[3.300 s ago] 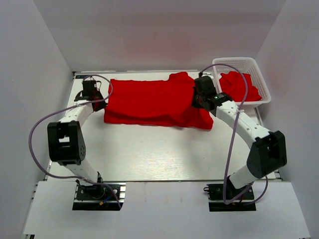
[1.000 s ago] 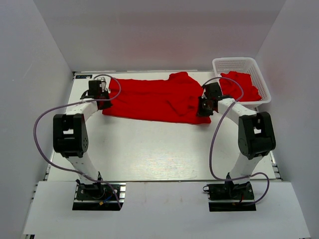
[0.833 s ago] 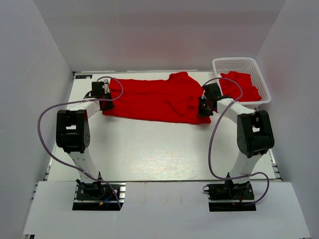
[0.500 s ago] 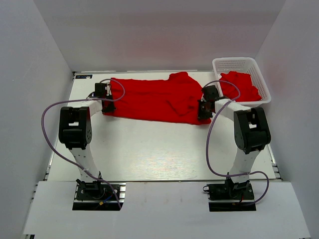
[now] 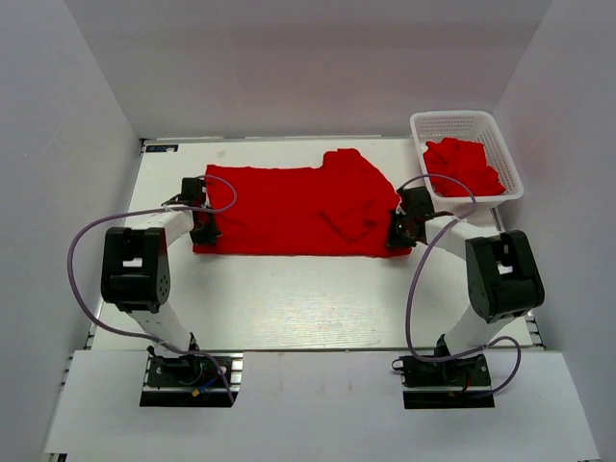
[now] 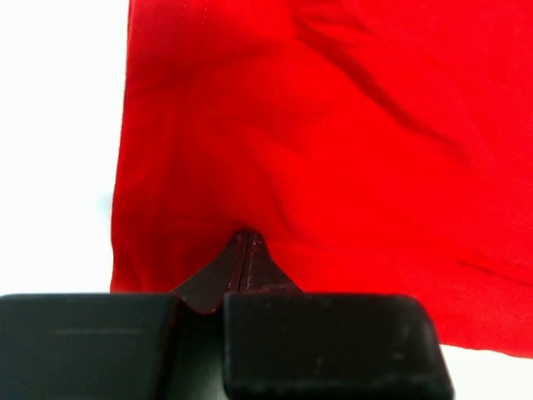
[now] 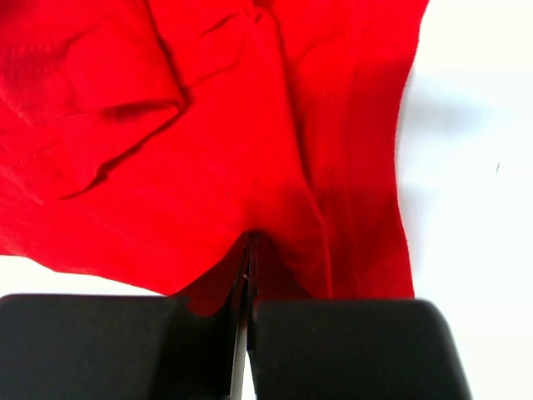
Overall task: Fold and stack the t-shirts
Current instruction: Fold the flattened tshirt in 1/3 of the way
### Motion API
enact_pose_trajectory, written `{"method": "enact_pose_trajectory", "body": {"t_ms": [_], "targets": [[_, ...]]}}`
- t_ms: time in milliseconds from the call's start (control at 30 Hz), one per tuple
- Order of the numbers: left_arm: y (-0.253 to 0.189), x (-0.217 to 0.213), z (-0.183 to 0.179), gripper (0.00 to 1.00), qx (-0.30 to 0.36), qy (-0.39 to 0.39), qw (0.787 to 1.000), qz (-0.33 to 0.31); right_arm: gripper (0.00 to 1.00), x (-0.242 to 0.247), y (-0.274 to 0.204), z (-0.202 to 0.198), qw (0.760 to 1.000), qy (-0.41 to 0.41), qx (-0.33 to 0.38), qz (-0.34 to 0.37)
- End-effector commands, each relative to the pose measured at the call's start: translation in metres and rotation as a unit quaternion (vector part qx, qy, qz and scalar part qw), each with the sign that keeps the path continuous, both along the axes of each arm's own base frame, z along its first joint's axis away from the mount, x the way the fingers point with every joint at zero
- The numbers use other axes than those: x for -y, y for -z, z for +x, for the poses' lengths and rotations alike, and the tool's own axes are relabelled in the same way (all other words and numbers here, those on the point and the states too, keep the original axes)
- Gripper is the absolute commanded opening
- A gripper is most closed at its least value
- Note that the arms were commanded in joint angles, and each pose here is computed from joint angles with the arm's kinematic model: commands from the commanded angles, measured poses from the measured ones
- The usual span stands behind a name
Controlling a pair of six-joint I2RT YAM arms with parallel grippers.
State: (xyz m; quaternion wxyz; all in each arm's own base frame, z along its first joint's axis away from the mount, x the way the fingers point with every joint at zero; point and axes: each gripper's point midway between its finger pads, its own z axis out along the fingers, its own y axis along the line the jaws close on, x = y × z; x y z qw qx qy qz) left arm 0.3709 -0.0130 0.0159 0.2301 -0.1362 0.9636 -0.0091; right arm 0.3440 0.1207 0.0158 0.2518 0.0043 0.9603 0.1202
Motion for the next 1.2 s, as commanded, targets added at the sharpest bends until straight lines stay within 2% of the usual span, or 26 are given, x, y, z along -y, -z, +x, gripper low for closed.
{"method": "enact_pose_trajectory", "body": {"t_ms": [0,133,233,267,467,633,733,767,800,833,867,900,933,967,1000,1033,1100,1167], "targets": [[0.006,0.000,-0.059,0.00,-0.064,-0.029,0.997,-0.006,0.00,0.009,0.029,-0.067,0.995,0.000,-0.102,-0.006],[-0.002,0.003,-0.086,0.00,-0.057,-0.052,0.997,-0.022,0.00,0.015,0.027,-0.090,0.993,0.009,-0.119,-0.013],[-0.004,0.000,-0.109,0.00,-0.065,-0.071,0.995,-0.018,0.00,0.009,0.021,-0.109,0.992,0.003,-0.122,0.008],[-0.010,-0.002,-0.111,0.00,-0.050,-0.073,0.996,-0.015,0.00,0.010,0.027,-0.121,0.991,0.007,-0.135,0.012],[0.001,-0.001,-0.149,0.00,-0.078,-0.096,0.992,-0.021,0.00,0.007,0.030,-0.167,0.987,0.006,-0.160,0.027],[-0.027,0.007,-0.145,0.00,-0.052,-0.093,0.994,-0.033,0.00,0.005,0.018,-0.182,0.987,0.014,-0.156,0.027],[-0.057,0.008,-0.127,0.00,0.000,-0.082,0.996,-0.037,0.00,0.010,0.008,-0.177,0.990,0.017,-0.142,0.011],[-0.066,0.007,-0.122,0.00,0.009,-0.077,0.996,-0.035,0.00,0.005,-0.015,-0.153,0.994,0.014,-0.105,0.016],[-0.089,0.008,-0.105,0.00,0.040,-0.070,0.996,-0.036,0.10,0.006,-0.023,-0.149,0.995,0.008,-0.100,0.006],[-0.104,0.007,-0.095,0.00,0.060,-0.052,0.996,-0.029,0.16,0.010,-0.031,-0.140,0.996,0.012,-0.088,-0.008],[-0.138,0.008,-0.068,0.01,0.113,-0.039,0.992,-0.028,0.20,-0.003,-0.072,-0.106,1.000,-0.004,-0.030,0.007],[-0.155,0.008,-0.054,0.03,0.135,-0.029,0.990,-0.023,0.32,0.001,-0.082,-0.095,1.000,0.003,-0.017,-0.009],[-0.161,0.007,-0.038,0.06,0.140,-0.019,0.990,-0.017,0.39,-0.001,-0.092,-0.082,1.000,-0.010,-0.002,-0.013],[-0.193,0.007,-0.011,0.11,0.192,0.005,0.981,-0.003,0.45,-0.006,-0.120,-0.060,0.999,-0.011,0.037,-0.008],[-0.202,0.008,0.004,0.23,0.211,0.021,0.977,0.003,0.56,-0.011,-0.133,-0.039,0.998,-0.009,0.054,-0.011],[-0.208,0.008,0.017,0.31,0.222,0.030,0.974,0.010,0.58,-0.015,-0.156,-0.020,0.996,-0.018,0.088,-0.011],[-0.209,0.005,0.056,0.45,0.241,0.055,0.969,0.022,0.61,-0.019,-0.158,0.008,0.995,-0.016,0.092,-0.028],[-0.207,0.008,0.080,0.50,0.254,0.075,0.964,0.025,0.61,-0.025,-0.168,0.033,0.992,-0.027,0.123,-0.028]]}}
